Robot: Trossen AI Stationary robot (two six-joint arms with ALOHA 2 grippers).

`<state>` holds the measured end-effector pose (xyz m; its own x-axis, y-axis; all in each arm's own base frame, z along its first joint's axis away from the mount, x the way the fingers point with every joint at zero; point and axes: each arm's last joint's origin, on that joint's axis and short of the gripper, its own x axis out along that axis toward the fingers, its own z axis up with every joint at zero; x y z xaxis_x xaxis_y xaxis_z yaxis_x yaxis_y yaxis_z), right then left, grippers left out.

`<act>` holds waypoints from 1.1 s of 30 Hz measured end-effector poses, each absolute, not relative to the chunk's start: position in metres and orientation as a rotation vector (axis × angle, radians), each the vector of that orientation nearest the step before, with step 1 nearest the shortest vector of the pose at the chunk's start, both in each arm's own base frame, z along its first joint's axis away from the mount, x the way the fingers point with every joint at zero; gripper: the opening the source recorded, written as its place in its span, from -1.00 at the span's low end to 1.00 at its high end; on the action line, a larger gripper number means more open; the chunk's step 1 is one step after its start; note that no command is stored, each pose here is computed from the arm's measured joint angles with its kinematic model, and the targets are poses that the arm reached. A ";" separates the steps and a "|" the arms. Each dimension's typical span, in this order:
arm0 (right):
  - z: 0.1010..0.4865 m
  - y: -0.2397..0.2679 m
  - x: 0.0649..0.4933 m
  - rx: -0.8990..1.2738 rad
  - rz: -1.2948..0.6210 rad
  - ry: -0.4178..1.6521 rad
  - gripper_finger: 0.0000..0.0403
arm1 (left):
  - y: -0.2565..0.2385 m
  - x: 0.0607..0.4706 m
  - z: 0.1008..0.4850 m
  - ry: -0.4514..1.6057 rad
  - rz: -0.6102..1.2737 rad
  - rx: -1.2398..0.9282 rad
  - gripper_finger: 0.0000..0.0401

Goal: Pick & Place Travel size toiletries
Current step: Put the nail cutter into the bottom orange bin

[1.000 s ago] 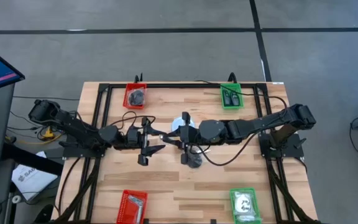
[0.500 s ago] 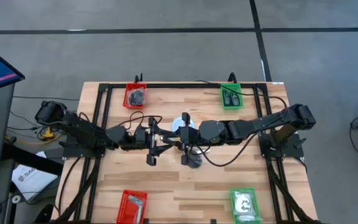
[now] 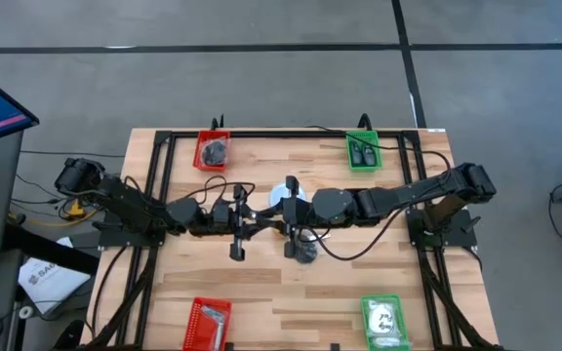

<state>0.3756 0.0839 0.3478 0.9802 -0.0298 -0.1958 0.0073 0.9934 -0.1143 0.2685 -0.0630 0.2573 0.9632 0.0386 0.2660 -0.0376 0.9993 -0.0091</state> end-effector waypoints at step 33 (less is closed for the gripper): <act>0.344 0.081 0.359 -0.148 -0.010 0.363 -0.11 | -0.064 0.252 0.254 -0.020 0.025 -0.040 -0.82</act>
<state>0.3592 0.0812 0.3440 0.9348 -0.0362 -0.3532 -0.0169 0.9891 -0.1461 0.2519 -0.0643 0.2542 0.9995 0.0253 0.0196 -0.0245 0.9989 -0.0406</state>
